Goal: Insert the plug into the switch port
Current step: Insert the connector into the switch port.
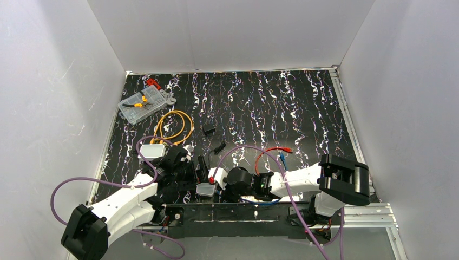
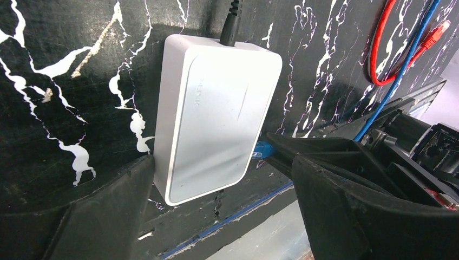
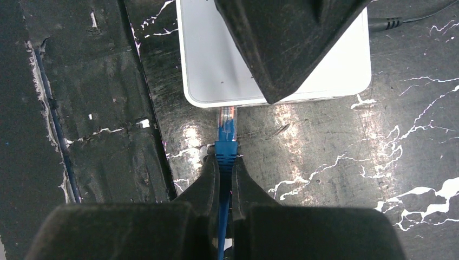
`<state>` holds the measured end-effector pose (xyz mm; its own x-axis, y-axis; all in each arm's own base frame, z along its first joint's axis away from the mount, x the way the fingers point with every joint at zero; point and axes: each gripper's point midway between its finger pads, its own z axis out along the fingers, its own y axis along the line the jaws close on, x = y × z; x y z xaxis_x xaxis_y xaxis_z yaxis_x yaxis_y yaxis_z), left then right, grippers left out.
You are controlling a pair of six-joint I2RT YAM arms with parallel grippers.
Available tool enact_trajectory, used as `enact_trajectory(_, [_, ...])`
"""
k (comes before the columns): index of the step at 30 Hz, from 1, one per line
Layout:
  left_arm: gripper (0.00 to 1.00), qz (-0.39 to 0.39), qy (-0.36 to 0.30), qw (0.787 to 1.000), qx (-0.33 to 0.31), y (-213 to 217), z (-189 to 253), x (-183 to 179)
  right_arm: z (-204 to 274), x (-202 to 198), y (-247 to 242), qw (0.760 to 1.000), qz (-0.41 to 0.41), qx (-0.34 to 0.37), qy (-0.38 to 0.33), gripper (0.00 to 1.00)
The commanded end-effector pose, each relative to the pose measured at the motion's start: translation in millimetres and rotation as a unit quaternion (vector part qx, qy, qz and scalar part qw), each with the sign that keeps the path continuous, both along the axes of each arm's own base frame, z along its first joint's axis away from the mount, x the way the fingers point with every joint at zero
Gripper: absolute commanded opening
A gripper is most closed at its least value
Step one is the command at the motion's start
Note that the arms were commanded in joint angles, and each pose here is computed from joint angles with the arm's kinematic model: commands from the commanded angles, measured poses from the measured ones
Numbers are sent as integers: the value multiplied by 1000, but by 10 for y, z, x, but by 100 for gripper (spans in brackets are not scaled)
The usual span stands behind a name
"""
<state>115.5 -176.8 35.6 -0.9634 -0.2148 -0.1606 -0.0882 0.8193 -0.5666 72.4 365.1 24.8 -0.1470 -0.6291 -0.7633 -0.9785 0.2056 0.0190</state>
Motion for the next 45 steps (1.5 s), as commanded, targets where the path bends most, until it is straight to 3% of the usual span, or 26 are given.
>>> enact_trajectory(1, [100,-9,29,999,26,97,-140,-142,242,82,175,999,-6,35,-23,1])
enact_trajectory(23, [94,-18,36,999,17,58,-150,-161,449,-18,290,994,55,70,-69,1])
enact_trajectory(35, [92,-20,38,999,6,35,-129,-185,445,87,429,995,15,76,-65,1])
enact_trajectory(37, [89,-22,37,999,1,24,-123,-190,449,100,437,995,10,77,-66,1])
enact_trajectory(45, [53,-32,50,998,-16,-24,-169,-251,468,121,468,994,9,84,-73,1])
